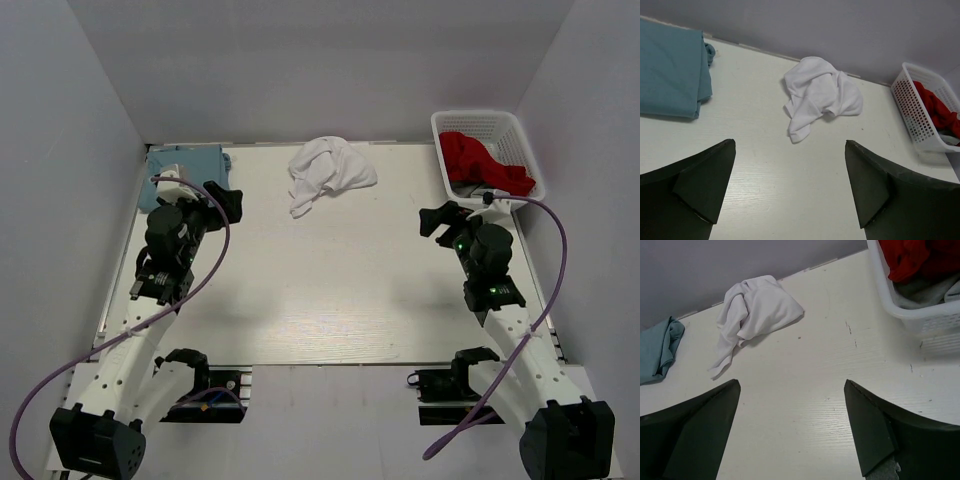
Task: Fold and stack the t-shirts
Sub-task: Flatten out the tshirt
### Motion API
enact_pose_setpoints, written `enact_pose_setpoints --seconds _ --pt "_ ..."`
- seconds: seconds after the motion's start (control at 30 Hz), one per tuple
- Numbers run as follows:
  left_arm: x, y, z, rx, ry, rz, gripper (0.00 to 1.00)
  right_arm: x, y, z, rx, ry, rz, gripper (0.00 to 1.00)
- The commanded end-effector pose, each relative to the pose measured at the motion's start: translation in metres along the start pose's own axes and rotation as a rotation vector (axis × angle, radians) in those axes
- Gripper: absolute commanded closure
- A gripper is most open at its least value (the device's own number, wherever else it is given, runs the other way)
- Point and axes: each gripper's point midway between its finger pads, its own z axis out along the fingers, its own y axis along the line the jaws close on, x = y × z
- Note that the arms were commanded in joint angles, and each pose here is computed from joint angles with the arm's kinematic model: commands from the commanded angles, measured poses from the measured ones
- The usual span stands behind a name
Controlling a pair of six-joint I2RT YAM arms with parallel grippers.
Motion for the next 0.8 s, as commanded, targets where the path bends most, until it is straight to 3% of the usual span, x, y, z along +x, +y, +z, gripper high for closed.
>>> enact_pose_setpoints --seconds 0.0,0.1,0.27,0.3,0.4,0.53,0.57,0.63,0.67,0.73,0.77 --pt "-0.007 0.001 -0.002 -0.025 -0.004 -0.026 0.00 -0.020 0.008 0.002 -0.004 -0.030 0.030 0.10" --pt "-0.001 -0.002 0.001 0.005 0.005 -0.027 0.00 -0.016 0.003 0.004 0.022 -0.018 0.045 0.10" --pt "0.027 -0.014 0.031 0.073 0.126 0.011 0.00 -0.006 0.008 0.016 -0.022 0.049 -0.048 0.10" --pt "0.054 -0.006 0.043 0.048 0.225 0.009 0.00 0.008 0.003 0.021 -0.004 0.111 -0.053 0.10" --pt "0.078 -0.018 0.063 0.115 0.338 0.023 0.00 -0.001 0.016 0.036 -0.027 0.175 -0.058 0.10" --pt "0.119 -0.017 0.093 0.134 0.459 0.020 0.00 0.022 0.029 0.067 -0.113 0.313 -0.083 0.10" --pt "0.143 -0.012 0.103 0.119 0.520 0.018 0.00 0.002 0.041 0.076 -0.144 0.282 -0.097 0.10" --pt "0.154 -0.014 0.117 0.111 0.563 0.019 0.00 0.032 0.031 0.094 -0.124 0.389 -0.105 0.10" --pt "0.163 -0.015 0.122 0.114 0.590 0.032 0.00 0.011 0.041 0.106 -0.137 0.359 -0.115 0.10" --pt "0.185 -0.015 0.140 0.111 0.658 0.038 0.00 0.047 0.025 0.124 -0.097 0.469 -0.129 0.10" --pt "0.181 -0.022 0.152 0.117 0.647 0.056 0.00 0.037 0.031 0.143 -0.108 0.455 -0.150 0.10"
